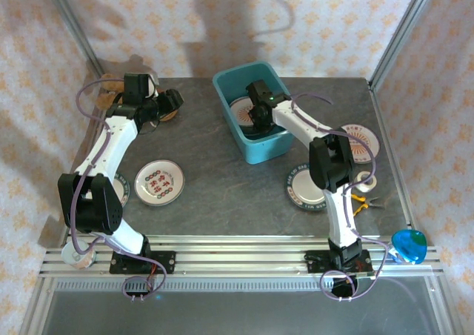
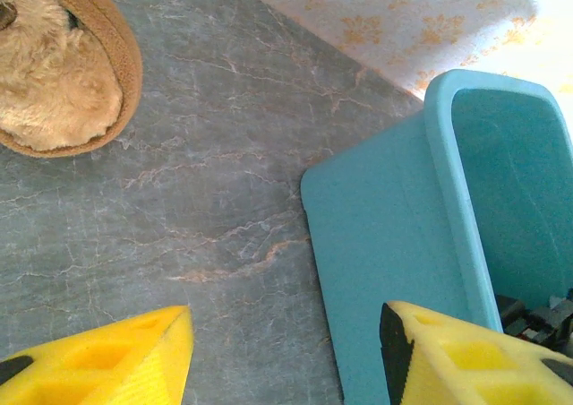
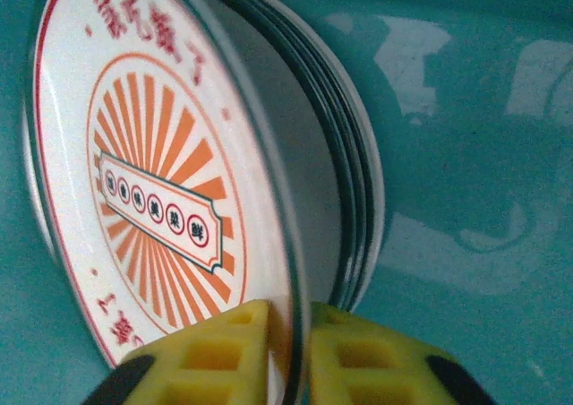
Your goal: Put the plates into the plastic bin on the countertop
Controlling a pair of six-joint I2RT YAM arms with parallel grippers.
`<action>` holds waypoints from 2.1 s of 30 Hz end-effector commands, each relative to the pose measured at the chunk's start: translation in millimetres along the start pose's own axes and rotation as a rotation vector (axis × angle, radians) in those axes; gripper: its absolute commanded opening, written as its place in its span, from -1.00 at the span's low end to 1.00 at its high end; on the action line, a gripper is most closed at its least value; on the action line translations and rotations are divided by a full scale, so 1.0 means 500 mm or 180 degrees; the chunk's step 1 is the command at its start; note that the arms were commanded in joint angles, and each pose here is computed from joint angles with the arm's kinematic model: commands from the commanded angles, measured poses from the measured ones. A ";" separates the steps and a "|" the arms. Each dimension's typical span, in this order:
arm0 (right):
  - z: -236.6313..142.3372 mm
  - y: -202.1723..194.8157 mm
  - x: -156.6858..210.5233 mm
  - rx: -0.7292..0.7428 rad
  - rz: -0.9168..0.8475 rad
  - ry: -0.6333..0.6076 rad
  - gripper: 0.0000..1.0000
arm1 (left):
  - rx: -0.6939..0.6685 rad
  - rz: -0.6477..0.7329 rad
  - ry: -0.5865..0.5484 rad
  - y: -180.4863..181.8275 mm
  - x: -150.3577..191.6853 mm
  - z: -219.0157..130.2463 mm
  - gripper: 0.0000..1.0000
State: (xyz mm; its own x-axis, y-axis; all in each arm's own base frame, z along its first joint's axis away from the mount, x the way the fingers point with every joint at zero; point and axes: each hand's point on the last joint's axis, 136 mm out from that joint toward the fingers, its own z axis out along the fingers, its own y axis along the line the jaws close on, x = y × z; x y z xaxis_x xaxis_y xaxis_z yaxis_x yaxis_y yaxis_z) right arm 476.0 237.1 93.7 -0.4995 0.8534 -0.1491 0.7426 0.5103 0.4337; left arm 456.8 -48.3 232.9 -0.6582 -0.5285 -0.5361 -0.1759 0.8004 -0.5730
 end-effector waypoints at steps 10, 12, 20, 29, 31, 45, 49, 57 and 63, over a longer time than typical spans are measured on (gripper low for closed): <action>0.030 -0.017 0.016 0.0026 -0.0072 0.0001 -0.25 | -0.0169 -0.0017 0.0011 0.029 0.022 -0.021 0.16; 0.014 -0.012 0.005 -0.0010 -0.0106 -0.0058 -0.14 | -0.0194 -0.0043 0.0016 0.033 0.027 -0.023 0.16; -0.090 0.006 -0.035 -0.0193 -0.0396 -0.0318 0.25 | -0.0698 -0.0433 0.0230 0.100 0.082 -0.040 0.16; -0.188 0.009 -0.076 -0.0513 -0.0908 -0.0704 0.36 | -0.1808 -0.0921 0.0432 0.233 0.202 -0.108 0.21; -0.205 0.018 -0.076 -0.0655 -0.1026 -0.0740 0.36 | -0.1901 -0.1072 0.0424 0.257 0.235 -0.116 0.22; -0.281 0.022 -0.055 -0.1199 -0.1507 -0.0755 0.35 | -0.2097 -0.1925 -0.0130 0.364 0.403 -0.224 0.32; -0.279 0.017 -0.045 -0.1198 -0.1575 -0.0684 0.34 | -0.2086 -0.2067 -0.0134 0.382 0.426 -0.206 0.32; -0.284 -0.003 -0.040 -0.1172 -0.1546 -0.0657 0.33 | -0.2143 -0.2153 0.0013 0.403 0.455 -0.183 0.36; -0.290 -0.016 -0.047 -0.1138 -0.1523 -0.0712 0.33 | -0.2089 -0.2191 0.0139 0.420 0.474 -0.154 0.37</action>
State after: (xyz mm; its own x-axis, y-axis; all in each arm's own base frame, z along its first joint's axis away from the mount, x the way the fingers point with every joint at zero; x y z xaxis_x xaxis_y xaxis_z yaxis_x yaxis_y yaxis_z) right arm 425.2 204.1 220.7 -0.6121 0.5695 -0.5486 0.2391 0.7946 0.5581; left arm 202.8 15.6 39.7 -0.2881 -0.9396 -0.1850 -0.9029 0.3309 -0.2744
